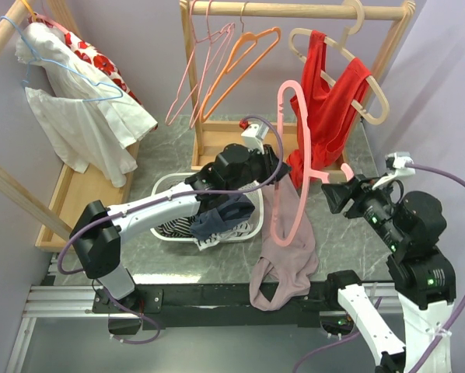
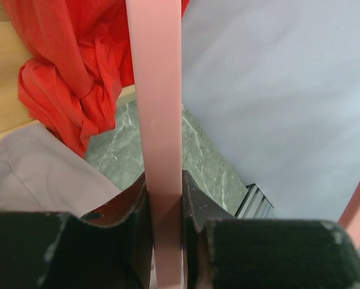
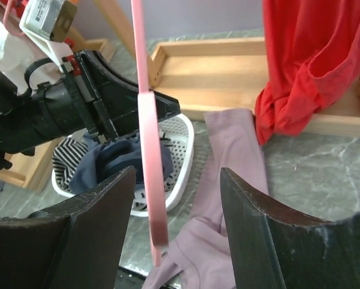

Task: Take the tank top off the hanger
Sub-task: Place the hanger at the clothesline.

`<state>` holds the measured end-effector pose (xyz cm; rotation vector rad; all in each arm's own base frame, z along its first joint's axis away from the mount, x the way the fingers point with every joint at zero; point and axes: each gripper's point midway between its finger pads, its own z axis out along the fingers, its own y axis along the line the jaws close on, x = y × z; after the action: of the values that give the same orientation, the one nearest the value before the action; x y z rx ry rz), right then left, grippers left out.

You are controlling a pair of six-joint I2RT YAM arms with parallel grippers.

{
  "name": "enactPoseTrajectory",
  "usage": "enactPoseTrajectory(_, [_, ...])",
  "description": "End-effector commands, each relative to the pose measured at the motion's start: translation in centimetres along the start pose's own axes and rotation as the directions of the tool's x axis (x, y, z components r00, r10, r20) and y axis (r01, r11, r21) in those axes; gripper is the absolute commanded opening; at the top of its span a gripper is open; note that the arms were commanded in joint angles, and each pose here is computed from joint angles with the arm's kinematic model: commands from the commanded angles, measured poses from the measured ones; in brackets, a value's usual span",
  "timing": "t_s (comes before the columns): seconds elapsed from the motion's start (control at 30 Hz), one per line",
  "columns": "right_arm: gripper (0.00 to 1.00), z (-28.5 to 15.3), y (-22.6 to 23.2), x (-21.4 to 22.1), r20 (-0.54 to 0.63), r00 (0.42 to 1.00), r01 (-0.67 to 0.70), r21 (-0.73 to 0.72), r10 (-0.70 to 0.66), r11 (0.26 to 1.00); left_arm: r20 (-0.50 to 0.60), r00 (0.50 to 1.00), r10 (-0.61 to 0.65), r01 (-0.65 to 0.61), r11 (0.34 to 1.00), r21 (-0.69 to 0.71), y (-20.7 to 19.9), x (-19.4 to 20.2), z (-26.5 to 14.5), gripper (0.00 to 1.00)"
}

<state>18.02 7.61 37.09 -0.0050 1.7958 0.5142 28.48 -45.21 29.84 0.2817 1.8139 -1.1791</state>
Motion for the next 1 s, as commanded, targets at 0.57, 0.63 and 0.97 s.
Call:
enactPoseTrajectory(0.57, [0.63, 2.2, 2.4, 3.5, -0.059, 0.996, -0.077, -0.204, 0.066, 0.976, 0.106, 0.992, -0.066, 0.058, 0.995, 0.078, -3.1, -5.1, 0.8, 0.2])
enactPoseTrajectory(0.63, [0.62, 2.6, 2.4, 3.9, -0.063, 0.995, -0.084, -0.212, 0.072, 0.974, 0.112, 0.991, -0.071, 0.062, 0.994, 0.086, -3.4, -5.3, 0.9, 0.2])
enactPoseTrajectory(0.97, [0.44, 3.1, 2.7, 5.0, -0.077, 0.994, -0.096, -0.253, 0.079, 0.963, 0.108, 0.99, -0.091, 0.078, 0.99, 0.114, -3.8, -5.2, 1.2, 0.22])
